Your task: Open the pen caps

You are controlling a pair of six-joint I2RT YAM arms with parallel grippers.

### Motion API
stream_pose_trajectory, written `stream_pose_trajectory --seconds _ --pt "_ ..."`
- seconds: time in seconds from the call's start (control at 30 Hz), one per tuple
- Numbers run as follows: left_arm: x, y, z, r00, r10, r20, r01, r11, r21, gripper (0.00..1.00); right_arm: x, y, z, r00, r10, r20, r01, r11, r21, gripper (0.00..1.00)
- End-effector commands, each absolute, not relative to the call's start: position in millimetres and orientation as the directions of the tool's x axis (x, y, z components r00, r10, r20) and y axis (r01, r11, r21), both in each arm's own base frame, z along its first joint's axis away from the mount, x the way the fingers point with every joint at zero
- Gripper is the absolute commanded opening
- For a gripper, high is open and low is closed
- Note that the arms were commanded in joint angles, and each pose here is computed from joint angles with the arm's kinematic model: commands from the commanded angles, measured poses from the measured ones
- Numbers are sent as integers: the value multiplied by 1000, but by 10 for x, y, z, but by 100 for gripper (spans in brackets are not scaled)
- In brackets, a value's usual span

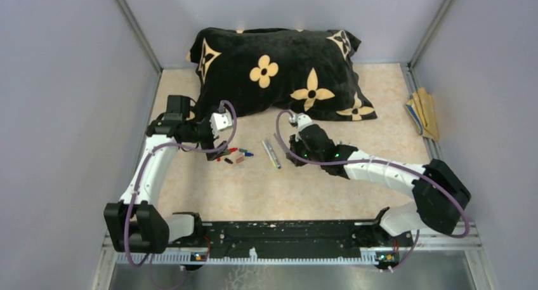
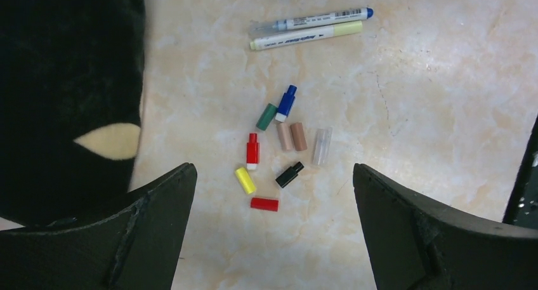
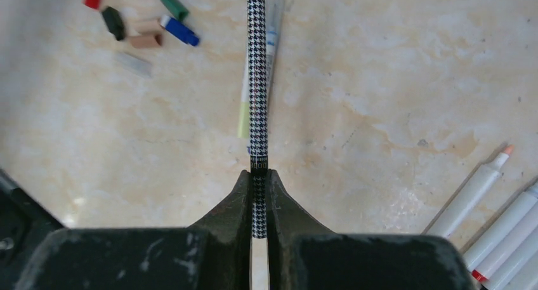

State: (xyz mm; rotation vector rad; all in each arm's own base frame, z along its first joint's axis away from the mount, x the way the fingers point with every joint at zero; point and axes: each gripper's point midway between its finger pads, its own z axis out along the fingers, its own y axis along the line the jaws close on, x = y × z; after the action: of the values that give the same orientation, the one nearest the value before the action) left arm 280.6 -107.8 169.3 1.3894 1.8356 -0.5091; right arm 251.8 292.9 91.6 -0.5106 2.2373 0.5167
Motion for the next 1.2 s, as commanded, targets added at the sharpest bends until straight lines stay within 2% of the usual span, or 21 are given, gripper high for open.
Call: stream_pose_trajectory --seconds 0.0,0.1,0.27,0.5,0.6,0.8,1.0,1.07,1.17 --pt "2637 -1311 1923 241 630 -738 927 74 367 99 2357 3122 1455 -652 -137 -745 -605 688 402 0" --pt "2569 -1491 2050 404 625 -668 872 -41 488 99 2186 3215 1606 -687 -174 -705 -648 585 487 0" --pt "2498 -1756 2031 605 626 -491 746 -231 625 99 1963 3370 1822 -712 -227 -664 -682 447 578 0" --pt "2444 -1933 1930 722 596 -352 641 -383 665 98 1790 3507 1992 -731 -256 -632 -681 320 659 0" --pt "2427 -1987 1923 740 586 -330 622 -411 667 92 1752 3534 1988 -740 -272 -615 -672 296 678 0" --pt "2290 -1976 1731 740 594 -316 639 -475 605 70 1764 3594 2061 -741 -260 -620 -672 267 691 0" --pt "2247 -1969 1640 732 609 -305 650 -493 578 40 1775 3631 2088 -741 -252 -622 -671 252 697 0" --pt "2256 -1945 1602 725 622 -297 658 -498 565 33 1770 3637 2099 -742 -249 -622 -670 244 701 0" --pt "2275 -1933 1589 715 635 -293 668 -494 557 10 1744 3642 2099 -742 -254 -621 -670 229 706 0"
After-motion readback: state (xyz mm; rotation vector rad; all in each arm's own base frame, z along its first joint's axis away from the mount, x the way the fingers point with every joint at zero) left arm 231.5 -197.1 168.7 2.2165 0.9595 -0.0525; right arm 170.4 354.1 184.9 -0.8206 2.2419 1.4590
